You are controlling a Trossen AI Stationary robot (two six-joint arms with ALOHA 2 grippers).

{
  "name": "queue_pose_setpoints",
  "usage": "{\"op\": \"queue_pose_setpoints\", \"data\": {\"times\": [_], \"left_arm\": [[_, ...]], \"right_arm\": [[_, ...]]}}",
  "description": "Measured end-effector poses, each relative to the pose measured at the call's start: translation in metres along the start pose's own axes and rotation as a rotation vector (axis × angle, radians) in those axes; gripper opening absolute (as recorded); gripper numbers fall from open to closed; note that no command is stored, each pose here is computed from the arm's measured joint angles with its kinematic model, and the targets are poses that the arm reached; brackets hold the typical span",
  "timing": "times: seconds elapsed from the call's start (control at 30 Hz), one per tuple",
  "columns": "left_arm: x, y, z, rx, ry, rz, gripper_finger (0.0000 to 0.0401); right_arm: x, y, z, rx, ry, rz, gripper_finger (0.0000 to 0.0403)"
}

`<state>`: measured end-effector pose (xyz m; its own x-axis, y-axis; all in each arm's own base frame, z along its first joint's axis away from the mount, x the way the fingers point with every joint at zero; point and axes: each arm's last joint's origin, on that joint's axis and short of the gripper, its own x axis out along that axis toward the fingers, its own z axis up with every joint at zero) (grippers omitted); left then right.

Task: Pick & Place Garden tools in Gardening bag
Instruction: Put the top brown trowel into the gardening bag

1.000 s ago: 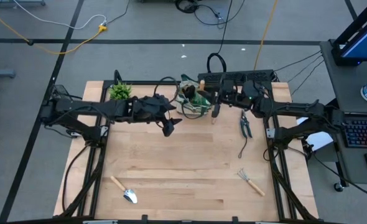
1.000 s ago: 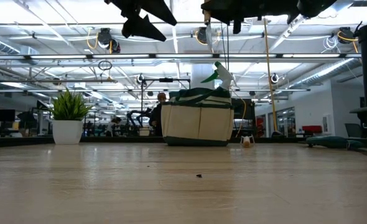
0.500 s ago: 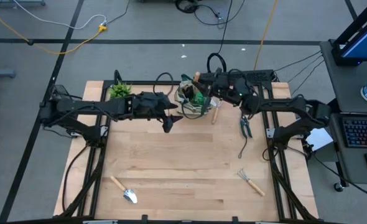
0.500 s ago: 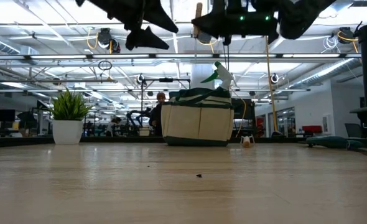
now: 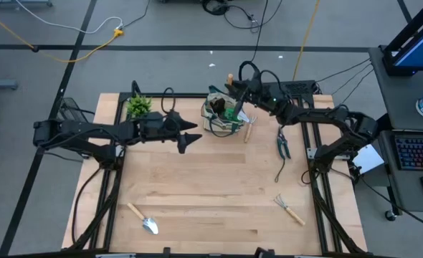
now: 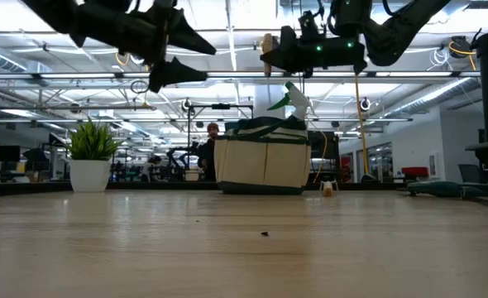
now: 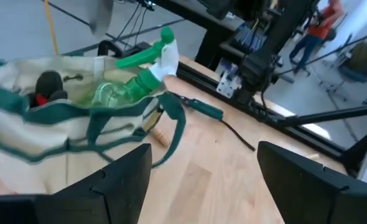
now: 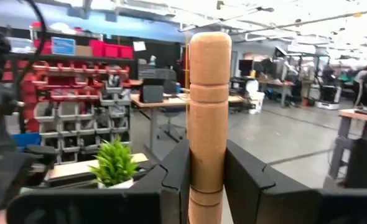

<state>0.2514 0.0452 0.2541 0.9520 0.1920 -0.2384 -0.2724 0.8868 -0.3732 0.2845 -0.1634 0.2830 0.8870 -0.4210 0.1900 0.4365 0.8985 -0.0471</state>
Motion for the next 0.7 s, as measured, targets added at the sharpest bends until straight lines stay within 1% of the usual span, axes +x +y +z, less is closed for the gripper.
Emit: {"op": "queue_pose_setpoints", "data": {"times": [0.2, 0.3, 0.43, 0.57, 0.7], "left_arm": [[-0.007, 0.006, -0.013, -0.033, 0.002, 0.004, 0.0296], [-0.007, 0.008, -0.018, -0.049, 0.014, 0.008, 0.0296], [-0.007, 0.008, -0.018, -0.046, 0.010, 0.007, 0.0296], [-0.007, 0.006, -0.015, -0.029, -0.018, -0.005, 0.0296], [-0.007, 0.006, -0.014, -0.029, -0.032, -0.012, 0.0296]], "right_arm": [[-0.002, -0.013, -0.008, 0.007, 0.079, 0.018, 0.0061], [-0.003, -0.019, -0.009, 0.015, 0.086, 0.041, 0.0061], [-0.003, -0.026, -0.015, 0.033, 0.127, 0.049, 0.0061], [-0.001, -0.029, -0.024, 0.074, 0.144, 0.098, 0.0061], [0.003, -0.031, -0.035, 0.090, 0.154, 0.123, 0.0061]]}}
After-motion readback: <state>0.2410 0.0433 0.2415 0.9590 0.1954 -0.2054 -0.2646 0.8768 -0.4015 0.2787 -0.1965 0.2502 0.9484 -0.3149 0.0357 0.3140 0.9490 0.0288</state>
